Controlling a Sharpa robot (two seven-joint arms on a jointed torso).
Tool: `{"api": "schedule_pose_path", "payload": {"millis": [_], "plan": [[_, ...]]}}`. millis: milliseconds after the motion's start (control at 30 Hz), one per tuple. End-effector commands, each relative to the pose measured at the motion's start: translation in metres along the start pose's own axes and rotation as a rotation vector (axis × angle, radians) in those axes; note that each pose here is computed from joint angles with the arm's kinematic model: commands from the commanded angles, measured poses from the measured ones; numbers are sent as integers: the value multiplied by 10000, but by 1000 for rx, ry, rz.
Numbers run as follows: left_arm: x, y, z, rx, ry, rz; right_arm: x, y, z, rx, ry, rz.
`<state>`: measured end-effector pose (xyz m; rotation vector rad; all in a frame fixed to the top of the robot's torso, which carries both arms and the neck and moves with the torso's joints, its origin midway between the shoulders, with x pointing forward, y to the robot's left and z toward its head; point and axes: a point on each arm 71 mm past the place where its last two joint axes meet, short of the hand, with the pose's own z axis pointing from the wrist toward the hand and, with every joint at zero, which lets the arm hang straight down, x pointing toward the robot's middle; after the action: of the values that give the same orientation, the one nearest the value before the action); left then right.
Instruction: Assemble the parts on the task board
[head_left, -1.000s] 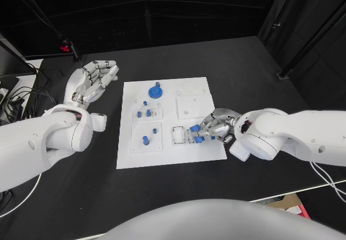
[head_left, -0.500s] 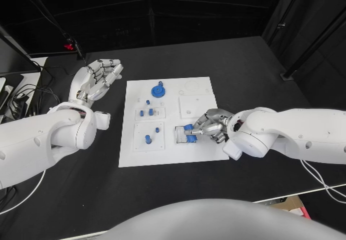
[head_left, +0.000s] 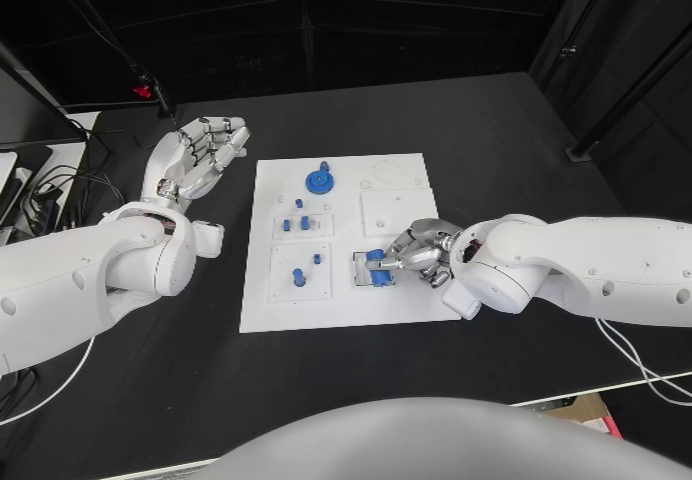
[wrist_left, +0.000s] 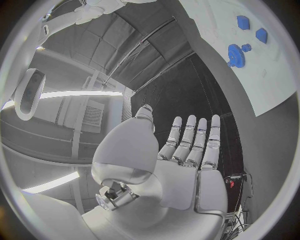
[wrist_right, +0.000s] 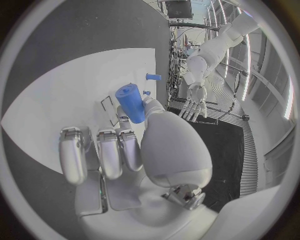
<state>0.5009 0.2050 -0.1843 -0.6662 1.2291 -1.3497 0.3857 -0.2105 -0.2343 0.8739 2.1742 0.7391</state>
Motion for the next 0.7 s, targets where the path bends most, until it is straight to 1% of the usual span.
{"api": "schedule_pose_path", "payload": {"millis": [33,700], "plan": [[5,-58,2,70,6,-7,18,18,-1,4,1,-21],[7,-56,3,67,9,-9,57,42,12,12,6,-57]]}}
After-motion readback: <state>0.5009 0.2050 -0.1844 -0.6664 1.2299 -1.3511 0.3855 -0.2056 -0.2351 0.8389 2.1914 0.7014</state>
